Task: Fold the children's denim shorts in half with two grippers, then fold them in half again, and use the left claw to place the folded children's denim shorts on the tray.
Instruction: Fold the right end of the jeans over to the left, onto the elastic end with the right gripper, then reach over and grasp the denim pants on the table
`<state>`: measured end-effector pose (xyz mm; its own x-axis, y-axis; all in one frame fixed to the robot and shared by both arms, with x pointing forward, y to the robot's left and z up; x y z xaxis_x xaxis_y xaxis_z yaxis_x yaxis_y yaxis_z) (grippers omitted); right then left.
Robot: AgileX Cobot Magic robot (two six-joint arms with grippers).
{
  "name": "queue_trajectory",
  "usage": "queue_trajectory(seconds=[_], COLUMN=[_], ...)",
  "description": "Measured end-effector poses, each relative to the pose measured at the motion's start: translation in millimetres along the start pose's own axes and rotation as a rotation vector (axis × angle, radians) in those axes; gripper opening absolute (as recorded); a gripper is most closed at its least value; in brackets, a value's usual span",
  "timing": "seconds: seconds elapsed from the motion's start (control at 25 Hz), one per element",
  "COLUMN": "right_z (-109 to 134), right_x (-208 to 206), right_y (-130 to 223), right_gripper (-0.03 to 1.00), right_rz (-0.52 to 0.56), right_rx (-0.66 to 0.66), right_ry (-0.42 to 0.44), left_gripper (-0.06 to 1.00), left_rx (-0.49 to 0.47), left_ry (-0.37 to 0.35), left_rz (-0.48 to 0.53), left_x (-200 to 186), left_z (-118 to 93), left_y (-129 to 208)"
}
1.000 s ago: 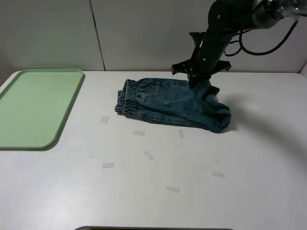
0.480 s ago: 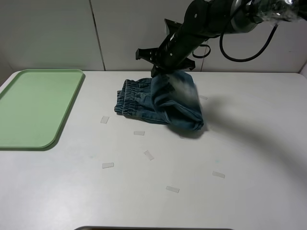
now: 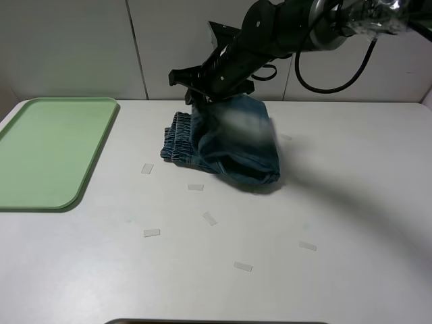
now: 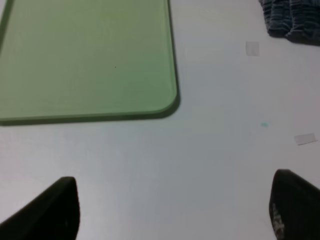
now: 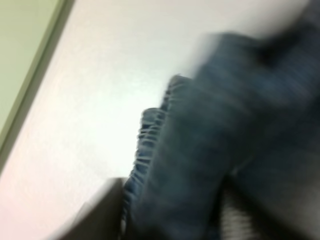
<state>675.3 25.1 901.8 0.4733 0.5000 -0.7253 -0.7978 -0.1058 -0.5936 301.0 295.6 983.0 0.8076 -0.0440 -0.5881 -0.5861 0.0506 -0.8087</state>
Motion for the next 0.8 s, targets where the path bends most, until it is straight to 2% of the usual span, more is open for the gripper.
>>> queue_trajectory(seconds=[0.08,0.12,0.2,0.56,0.68,0.8], right_z=[8,13,22,54,54,46], right_x=[1,1,2,3,-6,-27], right_y=[0,0,0,11,7,-4], right_gripper=[0.49,0.55,0.60,0.63,0.63,0.63], right_rz=[-0.012,-0.019,-0.038,-0.042,-0.051,-0.058], right_rx=[-0.091,-0.142,-0.221,-0.339,-0.440,-0.512], right_ry=[-0.012,-0.020,-0.035,-0.073,-0.037,0.043], left_gripper=[0.76,0.76,0.76,0.76,0.76,0.76], left_rx=[0.000,0.000,0.000,0.000,0.000,0.000], left_ry=[0.000,0.000,0.000,0.000,0.000,0.000], left_rz=[0.000,0.000,0.000,0.000,0.000,0.000], left_x=[0,0,0,0,0,0], left_z=[0,0,0,0,0,0], left_y=[0,0,0,0,0,0])
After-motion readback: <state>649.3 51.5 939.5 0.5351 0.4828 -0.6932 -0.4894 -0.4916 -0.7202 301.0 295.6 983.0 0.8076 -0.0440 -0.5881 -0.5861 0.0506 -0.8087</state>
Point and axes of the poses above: a point on each arm's last joint axis where the gripper is mounted, x pointing out along that axis toward the gripper, z along the wrist's bending axis when the last joint is at zero, y = z × x, the point moved 9 cm from there along x, pointing out along that axis toward the gripper, and after that the axes turned 3 degrees about x, right-handed, at the moved point
